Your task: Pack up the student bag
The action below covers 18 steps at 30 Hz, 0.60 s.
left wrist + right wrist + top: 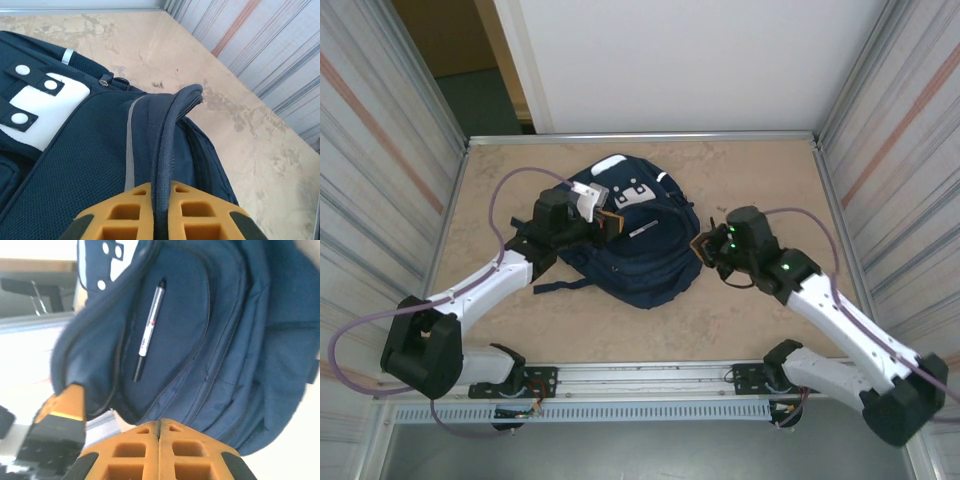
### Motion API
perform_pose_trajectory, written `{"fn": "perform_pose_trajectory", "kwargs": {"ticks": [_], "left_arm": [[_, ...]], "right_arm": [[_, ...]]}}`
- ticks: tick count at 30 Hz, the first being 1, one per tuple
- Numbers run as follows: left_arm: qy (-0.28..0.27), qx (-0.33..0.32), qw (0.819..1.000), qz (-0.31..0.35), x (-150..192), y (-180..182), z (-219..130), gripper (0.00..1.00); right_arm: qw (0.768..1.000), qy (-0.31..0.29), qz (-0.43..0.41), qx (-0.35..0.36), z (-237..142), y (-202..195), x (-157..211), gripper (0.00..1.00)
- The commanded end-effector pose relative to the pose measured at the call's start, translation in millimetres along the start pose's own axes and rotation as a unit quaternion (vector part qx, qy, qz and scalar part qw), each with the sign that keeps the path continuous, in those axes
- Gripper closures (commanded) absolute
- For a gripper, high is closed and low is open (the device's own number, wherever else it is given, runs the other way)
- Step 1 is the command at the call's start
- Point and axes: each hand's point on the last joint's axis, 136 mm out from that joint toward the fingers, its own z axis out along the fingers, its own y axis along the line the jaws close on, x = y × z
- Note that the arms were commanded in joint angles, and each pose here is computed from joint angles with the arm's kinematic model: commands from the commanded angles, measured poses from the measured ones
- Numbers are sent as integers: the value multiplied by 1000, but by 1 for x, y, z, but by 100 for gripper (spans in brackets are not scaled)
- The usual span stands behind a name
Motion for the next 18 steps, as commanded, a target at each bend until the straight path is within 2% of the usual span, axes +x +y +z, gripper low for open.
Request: {"fn": "perform_pose_trajectory", "kwargs": {"ticks": [1,3,6,8,11,13,18], "left_arm": [[-80,42,995,29,-51,-26,-13,95],[-62,22,997,36,-44,-18,-11,95],[-46,-8,998,48,-32,-8,-14,95],[-45,-19,997,52,-27,-4,-16,94],[-31,-20,998,55,-21,-5,-19,94],[-24,-19,998,57,-15,-6,-20,95],[-10,-15,999,40,2,-2,-16,95]], "right_arm": [[1000,-13,-16,-2,14,25,-8,91],[998,-29,-24,51,20,5,-19,77],[995,-36,-60,77,30,-20,-44,53],[987,-20,-145,72,35,-25,-65,41],[955,-11,-266,132,27,-47,-103,39],[932,-9,-314,180,23,-66,-127,38],[900,62,-345,260,43,-103,-150,37]]}}
